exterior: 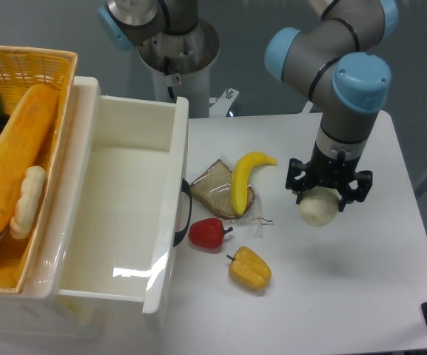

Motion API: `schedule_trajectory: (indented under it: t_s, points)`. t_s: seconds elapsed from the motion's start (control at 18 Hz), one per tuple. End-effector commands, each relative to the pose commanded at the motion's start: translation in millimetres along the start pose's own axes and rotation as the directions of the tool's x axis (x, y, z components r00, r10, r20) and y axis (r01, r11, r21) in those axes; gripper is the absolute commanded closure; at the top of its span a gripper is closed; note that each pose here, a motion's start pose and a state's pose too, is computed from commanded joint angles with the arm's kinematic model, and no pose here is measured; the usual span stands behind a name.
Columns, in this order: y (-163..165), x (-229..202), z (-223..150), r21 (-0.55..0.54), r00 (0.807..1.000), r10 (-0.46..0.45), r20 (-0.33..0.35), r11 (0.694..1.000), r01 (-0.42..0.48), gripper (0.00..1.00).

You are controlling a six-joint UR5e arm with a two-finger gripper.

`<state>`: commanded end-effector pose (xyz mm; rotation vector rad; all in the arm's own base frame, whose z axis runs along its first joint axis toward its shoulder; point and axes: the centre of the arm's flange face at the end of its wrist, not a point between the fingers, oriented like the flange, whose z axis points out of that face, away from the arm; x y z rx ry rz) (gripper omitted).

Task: Pick up the pear
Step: 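Lift the gripped pear up off the table with the right gripper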

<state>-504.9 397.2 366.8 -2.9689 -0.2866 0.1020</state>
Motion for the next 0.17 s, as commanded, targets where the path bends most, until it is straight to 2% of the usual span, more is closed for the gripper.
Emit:
schedule_trajectory:
  t_s: [0.17]
  points:
    - [1.0,-1.6,-1.8,0.002,1.0,-0.006,0.003,1.0,0.006,0.48]
